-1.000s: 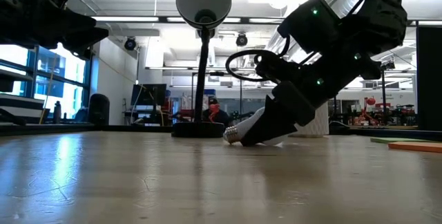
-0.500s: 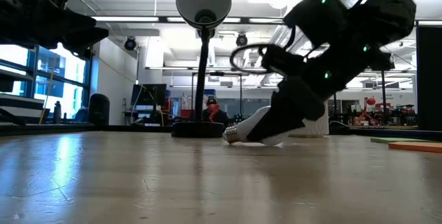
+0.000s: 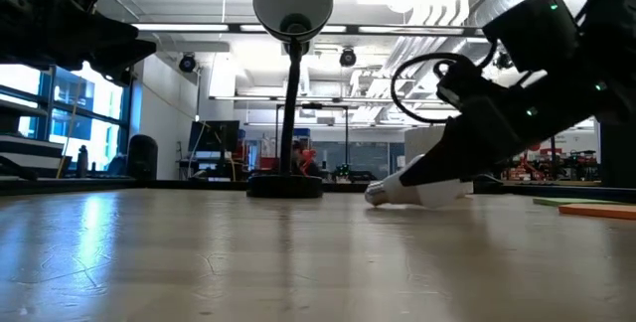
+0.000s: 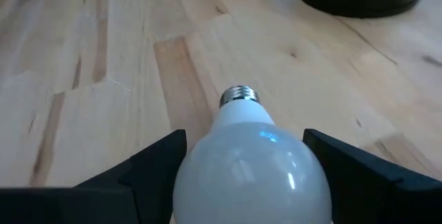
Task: Screw lightbulb
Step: Insert the lightbulb into the desk lamp
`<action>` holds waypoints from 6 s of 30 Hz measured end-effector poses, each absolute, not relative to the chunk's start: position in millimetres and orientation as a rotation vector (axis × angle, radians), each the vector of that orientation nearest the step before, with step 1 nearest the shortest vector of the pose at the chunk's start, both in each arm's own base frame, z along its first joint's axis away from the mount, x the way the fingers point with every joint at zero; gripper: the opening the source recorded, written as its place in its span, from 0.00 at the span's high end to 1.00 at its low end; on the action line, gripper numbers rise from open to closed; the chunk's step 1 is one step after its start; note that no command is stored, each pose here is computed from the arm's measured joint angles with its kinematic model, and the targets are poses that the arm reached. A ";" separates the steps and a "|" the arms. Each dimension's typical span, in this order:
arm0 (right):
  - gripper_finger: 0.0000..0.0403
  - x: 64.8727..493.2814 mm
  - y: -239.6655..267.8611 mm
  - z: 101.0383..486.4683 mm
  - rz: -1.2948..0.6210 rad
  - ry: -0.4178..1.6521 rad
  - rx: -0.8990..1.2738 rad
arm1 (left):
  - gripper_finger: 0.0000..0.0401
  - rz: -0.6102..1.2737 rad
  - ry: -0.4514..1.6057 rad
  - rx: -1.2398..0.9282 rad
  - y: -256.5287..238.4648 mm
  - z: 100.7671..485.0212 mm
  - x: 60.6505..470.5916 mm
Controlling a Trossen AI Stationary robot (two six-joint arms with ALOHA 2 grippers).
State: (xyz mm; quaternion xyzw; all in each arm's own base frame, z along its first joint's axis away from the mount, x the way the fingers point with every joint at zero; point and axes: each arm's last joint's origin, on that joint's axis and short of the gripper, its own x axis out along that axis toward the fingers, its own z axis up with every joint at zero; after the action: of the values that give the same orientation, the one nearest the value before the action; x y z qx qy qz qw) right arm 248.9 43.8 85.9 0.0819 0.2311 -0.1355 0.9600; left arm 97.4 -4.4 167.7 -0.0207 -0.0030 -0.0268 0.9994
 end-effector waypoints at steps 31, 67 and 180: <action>0.24 288.9 38.8 133.1 -0.183 0.428 0.017 | 0.60 -0.053 -0.006 -0.041 -4.4 167.7 97.4; 0.24 225.0 52.2 73.2 -0.326 0.646 0.130 | 0.60 -0.053 -0.006 -0.041 -4.4 167.6 97.4; 0.27 241.0 67.4 82.9 -0.356 0.478 0.097 | 0.60 -0.053 -0.006 -0.041 -4.4 167.7 97.4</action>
State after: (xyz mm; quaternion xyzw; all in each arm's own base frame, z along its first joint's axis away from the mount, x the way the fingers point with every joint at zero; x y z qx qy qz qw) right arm 241.0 67.4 82.9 0.0476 0.2354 -0.1755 0.9547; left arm 97.4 -4.4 167.7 -0.0207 -0.0030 -0.0266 0.9994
